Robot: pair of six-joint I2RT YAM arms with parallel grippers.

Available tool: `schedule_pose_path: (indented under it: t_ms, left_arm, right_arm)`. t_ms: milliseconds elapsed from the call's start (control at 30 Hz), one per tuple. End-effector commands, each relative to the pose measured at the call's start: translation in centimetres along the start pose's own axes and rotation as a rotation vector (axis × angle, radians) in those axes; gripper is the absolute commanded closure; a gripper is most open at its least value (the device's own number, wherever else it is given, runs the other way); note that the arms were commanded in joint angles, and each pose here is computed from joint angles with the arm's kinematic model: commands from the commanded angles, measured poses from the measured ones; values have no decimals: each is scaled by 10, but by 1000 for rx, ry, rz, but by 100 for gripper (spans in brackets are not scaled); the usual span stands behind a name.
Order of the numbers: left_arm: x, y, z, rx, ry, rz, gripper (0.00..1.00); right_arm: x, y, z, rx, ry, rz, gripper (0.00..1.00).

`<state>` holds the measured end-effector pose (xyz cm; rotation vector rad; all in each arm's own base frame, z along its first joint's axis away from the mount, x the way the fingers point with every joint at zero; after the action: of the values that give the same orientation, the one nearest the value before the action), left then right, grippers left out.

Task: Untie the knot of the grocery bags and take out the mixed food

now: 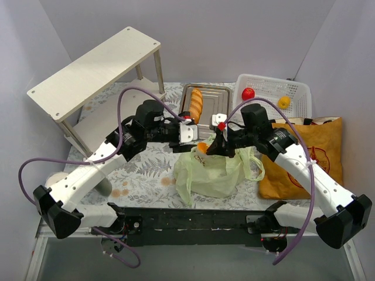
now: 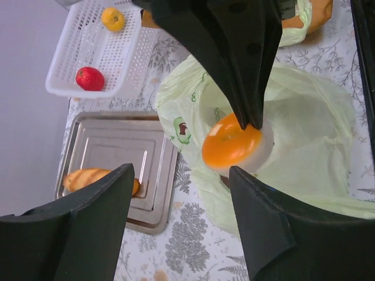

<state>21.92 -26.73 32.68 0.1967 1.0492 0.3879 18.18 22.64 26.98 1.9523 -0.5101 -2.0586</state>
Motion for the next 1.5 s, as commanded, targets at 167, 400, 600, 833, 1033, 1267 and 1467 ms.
schedule_pose_path:
  t_ms: [167,400,600,833,1033,1267,1467]
  left_arm:
    - [4,-27,-15,193,-343,-17,40]
    - [12,-25,-34,267,-391,-14,44]
    - [16,-26,-40,286,-395,14,42]
    - [30,-26,-39,287,-364,96,38]
    - [29,-33,-39,264,-294,78,38]
    - [29,-53,-33,255,-253,51,60]
    - [26,-58,-32,255,-196,49,97]
  right_arm:
    - [-34,4,9,-110,-123,-132,99]
    - [-28,7,4,-79,-153,-135,99]
    - [-21,6,2,-68,-160,-129,99]
    - [-13,6,1,-58,-158,-101,99]
    - [-15,5,2,-75,-159,-113,99]
    - [-17,3,-1,-74,-154,-117,99]
    - [-22,6,-10,-10,-140,-113,91]
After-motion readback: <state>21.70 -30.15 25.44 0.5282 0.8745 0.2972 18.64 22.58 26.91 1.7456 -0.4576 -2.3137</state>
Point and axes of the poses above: each gripper's point midway between its finger pads, its own y axis back along the fingers, its own z axis along the line the jaws close on, x = y × z, the point moved 4 cm from there along y, back along the fingers, and after that the axes turned 4 degrees about -y, right-handed, at the moved point
